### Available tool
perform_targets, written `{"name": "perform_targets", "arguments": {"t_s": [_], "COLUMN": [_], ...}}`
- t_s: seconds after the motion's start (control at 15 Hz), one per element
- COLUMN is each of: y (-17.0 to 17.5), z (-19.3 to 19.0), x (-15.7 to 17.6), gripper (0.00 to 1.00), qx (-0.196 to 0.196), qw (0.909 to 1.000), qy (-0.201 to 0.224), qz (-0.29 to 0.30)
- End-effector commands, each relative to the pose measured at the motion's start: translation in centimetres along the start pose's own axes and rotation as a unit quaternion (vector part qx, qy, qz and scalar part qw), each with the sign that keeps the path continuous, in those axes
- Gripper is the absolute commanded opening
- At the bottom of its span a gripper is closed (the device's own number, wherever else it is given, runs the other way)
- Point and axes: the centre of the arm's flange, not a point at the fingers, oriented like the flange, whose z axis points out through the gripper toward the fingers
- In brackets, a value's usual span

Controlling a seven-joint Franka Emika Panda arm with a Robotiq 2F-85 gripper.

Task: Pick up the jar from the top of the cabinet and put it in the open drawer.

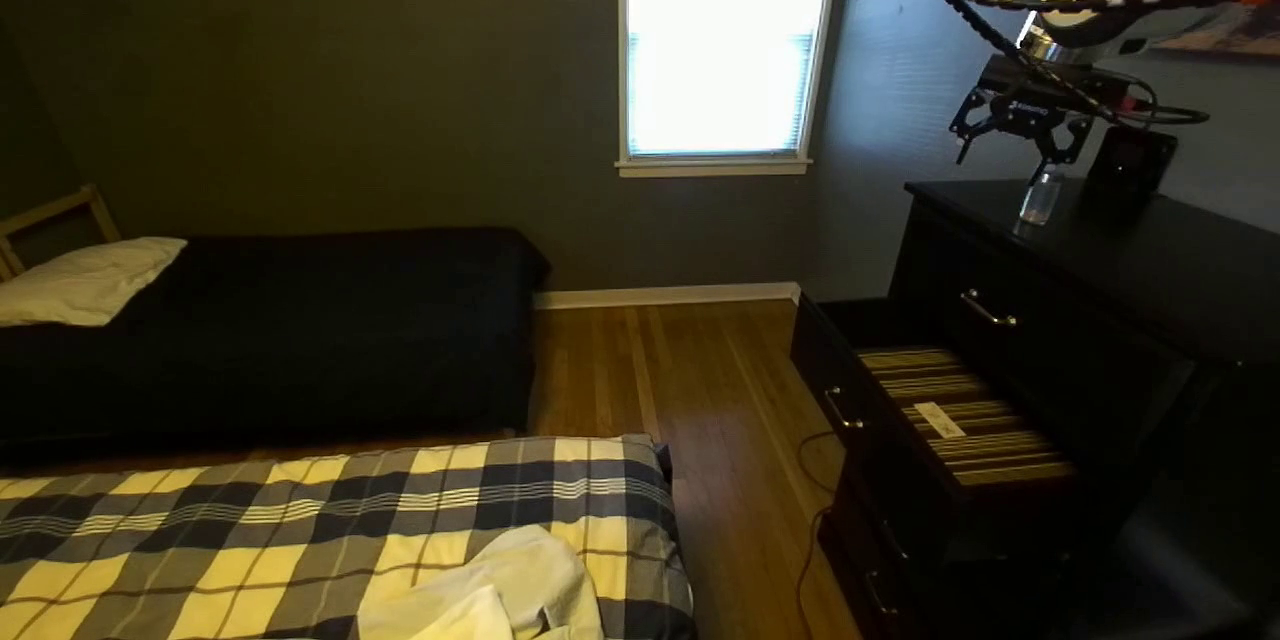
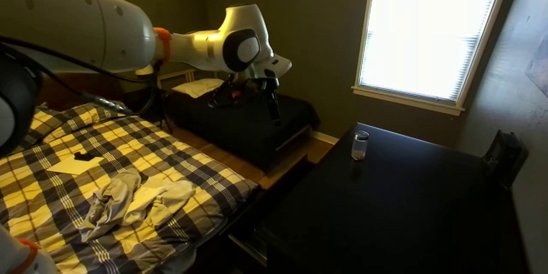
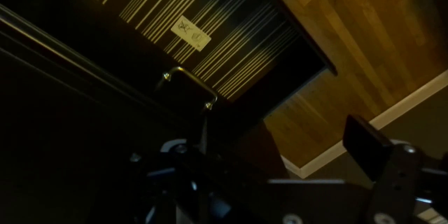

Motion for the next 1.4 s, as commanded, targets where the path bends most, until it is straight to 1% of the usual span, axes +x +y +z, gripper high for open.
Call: {"name": "perform_targets", "arguments": {"t_s": [0.0,0.33,0.4,0.6,0.73,0.93,1.33], "y": [-2.0,-1.1,-0.8,0.1,0.7,1.6,2.1], "z": [1.4,4.4,5.1,7.1,8.1,9.4,11.2], "x": [6.2,12.6,13.7,16.3,17.4,18.7,20.2], "gripper": [1.00,1.00,1.00,1.00,1.00,1.00,1.00], "qx": [-0.023,-0.053,-0.060,-0.084,-0.098,-0.108,-0.116], "qw": [0.9979,0.9898,0.9877,0.9816,0.9776,0.9734,0.9698], "qy": [0.030,0.075,0.090,0.113,0.122,0.126,0.136], "qz": [0.053,0.108,0.113,0.129,0.141,0.158,0.166]}}
